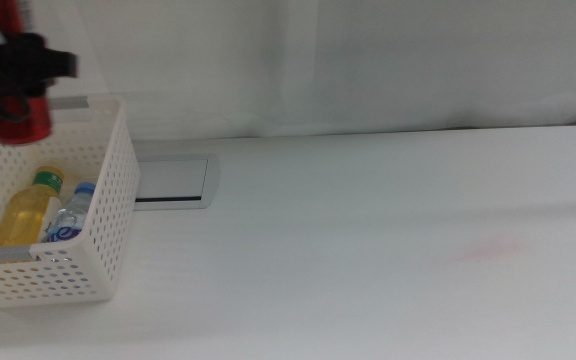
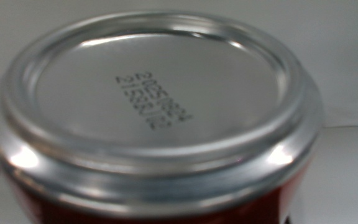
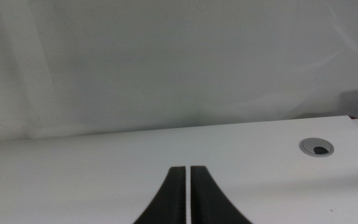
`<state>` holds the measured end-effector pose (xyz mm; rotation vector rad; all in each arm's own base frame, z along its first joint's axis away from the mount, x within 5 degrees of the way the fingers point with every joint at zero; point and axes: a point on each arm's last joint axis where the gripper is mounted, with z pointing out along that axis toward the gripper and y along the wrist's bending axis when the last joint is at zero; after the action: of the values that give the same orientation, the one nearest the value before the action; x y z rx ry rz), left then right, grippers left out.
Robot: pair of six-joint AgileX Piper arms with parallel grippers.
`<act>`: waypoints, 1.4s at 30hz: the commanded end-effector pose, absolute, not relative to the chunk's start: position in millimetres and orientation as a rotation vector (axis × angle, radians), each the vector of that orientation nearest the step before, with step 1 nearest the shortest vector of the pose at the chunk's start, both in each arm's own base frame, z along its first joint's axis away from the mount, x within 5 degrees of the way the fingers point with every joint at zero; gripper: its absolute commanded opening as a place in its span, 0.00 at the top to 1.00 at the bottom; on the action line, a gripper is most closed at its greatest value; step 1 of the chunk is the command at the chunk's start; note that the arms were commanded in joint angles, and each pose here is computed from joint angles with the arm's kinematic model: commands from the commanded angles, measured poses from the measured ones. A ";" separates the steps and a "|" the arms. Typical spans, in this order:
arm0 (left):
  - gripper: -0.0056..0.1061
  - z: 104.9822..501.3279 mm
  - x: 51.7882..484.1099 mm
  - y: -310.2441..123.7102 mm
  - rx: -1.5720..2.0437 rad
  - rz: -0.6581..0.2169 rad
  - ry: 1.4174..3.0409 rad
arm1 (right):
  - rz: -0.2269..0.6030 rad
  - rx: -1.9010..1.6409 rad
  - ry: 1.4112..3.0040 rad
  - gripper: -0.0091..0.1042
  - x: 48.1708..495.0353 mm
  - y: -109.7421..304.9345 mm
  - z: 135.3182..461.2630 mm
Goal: Use arms to grab the bottles and put them into the dustbin to the left of the table.
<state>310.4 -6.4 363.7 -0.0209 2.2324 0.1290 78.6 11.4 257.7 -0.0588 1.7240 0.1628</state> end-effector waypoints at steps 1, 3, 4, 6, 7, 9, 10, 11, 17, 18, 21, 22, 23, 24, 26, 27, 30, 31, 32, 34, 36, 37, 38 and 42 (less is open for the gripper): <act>0.97 369.7 311.5 3.8 -0.133 0.158 2.200 | 0.146 -0.060 1.712 0.94 78.7 10.5 257.5; 0.97 361.3 316.6 9.5 -0.162 0.167 2.234 | 0.146 -0.060 1.712 0.94 78.7 10.5 257.5; 0.97 356.3 319.4 12.6 -0.175 0.174 2.255 | 0.146 -0.060 1.712 0.94 78.7 10.5 257.5; 0.97 345.0 325.4 16.8 -0.207 0.184 2.299 | 0.146 -0.060 1.712 0.94 78.7 10.5 257.5; 0.97 331.3 332.8 21.5 -0.228 0.196 2.348 | 0.146 -0.060 1.712 0.94 78.7 10.5 257.5; 0.97 314.7 341.5 22.1 -0.237 0.198 2.405 | 0.146 -0.060 1.710 0.94 78.7 10.5 257.7; 0.97 306.2 345.3 22.3 -0.238 0.204 2.435 | 0.146 -0.060 1.710 0.94 78.7 10.5 257.7; 0.97 298.3 349.4 22.1 -0.240 0.203 2.458 | 0.146 -0.060 1.710 0.94 78.7 10.5 257.7; 0.98 263.2 363.8 20.0 -0.263 0.177 2.565 | 0.147 -0.060 1.707 0.94 78.8 10.5 258.0; 0.98 259.4 365.2 19.7 -0.267 0.172 2.576 | 0.147 -0.060 1.707 0.94 78.8 10.5 258.0; 0.98 251.8 367.8 18.8 -0.279 0.158 2.597 | 0.147 -0.060 1.707 0.94 78.8 10.5 258.0; 0.98 247.3 369.1 18.9 -0.286 0.159 2.610 | 0.147 -0.060 1.707 0.94 78.8 10.5 258.0; 0.98 245.1 369.6 18.9 -0.287 0.161 2.618 | 0.147 -0.060 1.707 0.94 78.8 10.5 258.0; 0.98 243.4 369.7 19.0 -0.288 0.164 2.627 | 0.147 -0.060 1.707 0.94 78.8 10.5 258.0; 0.98 240.1 370.5 19.1 -0.285 0.167 2.638 | 0.147 -0.060 1.707 0.94 78.8 10.5 258.0; 0.97 239.2 370.4 19.1 -0.286 0.169 2.644 | 0.147 -0.060 1.707 0.94 78.8 10.5 258.0; 0.92 238.5 370.7 19.1 -0.286 0.169 2.646 | 0.147 -0.060 1.707 0.94 78.8 10.5 258.0; 0.17 239.1 370.4 18.8 -0.290 0.162 2.644 | 0.147 -0.060 1.707 0.94 78.8 10.5 258.0; 0.12 240.2 370.3 18.2 -0.301 0.150 2.641 | 0.147 -0.060 1.707 0.94 78.8 10.5 258.0; 0.12 244.0 369.8 17.8 -0.302 0.141 2.625 | 0.147 -0.060 1.707 0.94 78.8 10.5 258.0; 0.12 252.3 367.2 17.8 -0.302 0.136 2.601 | 0.145 -0.061 1.705 0.94 78.8 10.5 258.1; 0.12 256.7 365.9 17.7 -0.301 0.134 2.587 | 0.139 -0.067 1.703 0.94 78.8 10.4 258.3; 0.12 263.5 363.8 17.6 -0.299 0.129 2.564 | 0.133 -0.072 1.698 0.94 78.9 10.3 258.7; 0.12 297.0 350.7 16.5 -0.291 0.108 2.458 | 0.135 -0.072 1.683 0.94 79.1 10.4 260.1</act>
<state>356.1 17.7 279.0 -0.2764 2.5226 0.1371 78.9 11.3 259.8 -0.0646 1.7003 0.1574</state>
